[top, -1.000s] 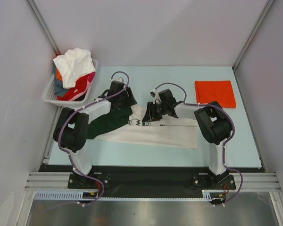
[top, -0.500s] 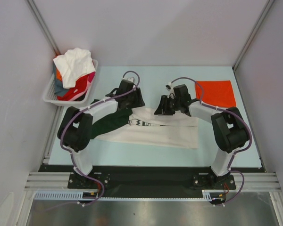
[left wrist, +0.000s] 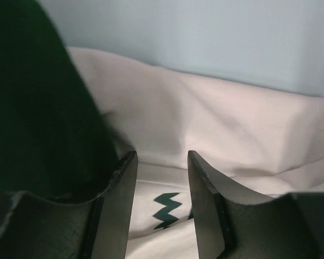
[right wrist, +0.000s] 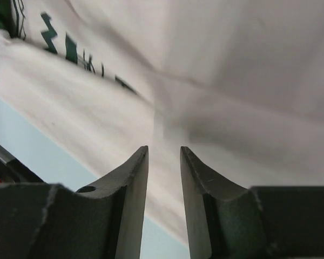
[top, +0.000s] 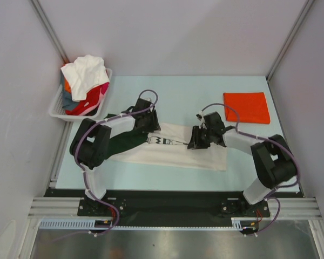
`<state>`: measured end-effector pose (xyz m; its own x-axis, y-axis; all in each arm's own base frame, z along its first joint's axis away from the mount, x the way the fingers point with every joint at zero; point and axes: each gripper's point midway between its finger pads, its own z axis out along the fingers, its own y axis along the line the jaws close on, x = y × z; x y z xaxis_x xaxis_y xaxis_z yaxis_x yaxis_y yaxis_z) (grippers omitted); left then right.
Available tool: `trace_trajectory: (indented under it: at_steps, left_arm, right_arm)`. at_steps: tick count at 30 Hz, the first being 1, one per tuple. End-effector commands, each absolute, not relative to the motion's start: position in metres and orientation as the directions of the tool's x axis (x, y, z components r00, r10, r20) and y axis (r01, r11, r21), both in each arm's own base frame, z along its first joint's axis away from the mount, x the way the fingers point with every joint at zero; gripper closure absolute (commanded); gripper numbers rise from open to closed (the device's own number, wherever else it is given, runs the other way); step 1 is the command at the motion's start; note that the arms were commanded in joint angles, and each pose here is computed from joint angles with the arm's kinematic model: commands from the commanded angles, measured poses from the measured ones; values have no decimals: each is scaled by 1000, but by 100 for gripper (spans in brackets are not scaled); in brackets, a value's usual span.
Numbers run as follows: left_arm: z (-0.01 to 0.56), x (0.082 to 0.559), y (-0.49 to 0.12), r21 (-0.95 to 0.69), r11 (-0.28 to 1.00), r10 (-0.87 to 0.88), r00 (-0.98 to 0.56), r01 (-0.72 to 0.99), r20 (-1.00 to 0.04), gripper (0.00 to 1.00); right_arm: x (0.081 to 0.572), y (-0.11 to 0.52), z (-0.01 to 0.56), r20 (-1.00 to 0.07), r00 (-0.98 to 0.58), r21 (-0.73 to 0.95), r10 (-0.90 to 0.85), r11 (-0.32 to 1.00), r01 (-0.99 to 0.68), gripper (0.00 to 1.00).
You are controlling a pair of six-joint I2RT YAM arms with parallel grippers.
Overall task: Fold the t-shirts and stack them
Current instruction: Fold the tshirt
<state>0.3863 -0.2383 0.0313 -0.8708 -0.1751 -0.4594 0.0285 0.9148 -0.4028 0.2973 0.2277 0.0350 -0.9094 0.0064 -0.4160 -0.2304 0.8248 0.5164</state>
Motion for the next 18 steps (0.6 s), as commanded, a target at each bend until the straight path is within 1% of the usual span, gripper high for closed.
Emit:
trace_trajectory:
  at_steps: [1, 2, 4, 8, 14, 18]
  left_arm:
    - [39, 386, -219, -384, 923, -210, -855, -14, -475, 52]
    - [38, 385, -215, -376, 926, -214, -853, -22, -476, 53]
    - [39, 380, -210, -369, 929, -210, -852, -22, -480, 53]
    - [39, 370, -213, -381, 925, -192, -860, 3, -474, 57]
    - [36, 357, -208, -369, 929, -178, -864, 9, -470, 60]
    - [37, 349, -207, -368, 929, -158, -867, 31, -472, 61]
  right_arm:
    - [281, 204, 54, -449, -894, 473, 15, 852, -224, 65]
    - [281, 200, 67, -478, -878, 477, 36, 850, -225, 65]
    - [287, 186, 74, -495, -866, 464, 76, 865, -189, 65]
    - [318, 165, 90, -562, -815, 396, 144, 911, -112, 64]
    - [353, 131, 70, -571, -809, 181, 143, 982, 46, 67]
    - [362, 121, 59, -558, -822, 79, 110, 994, 79, 68]
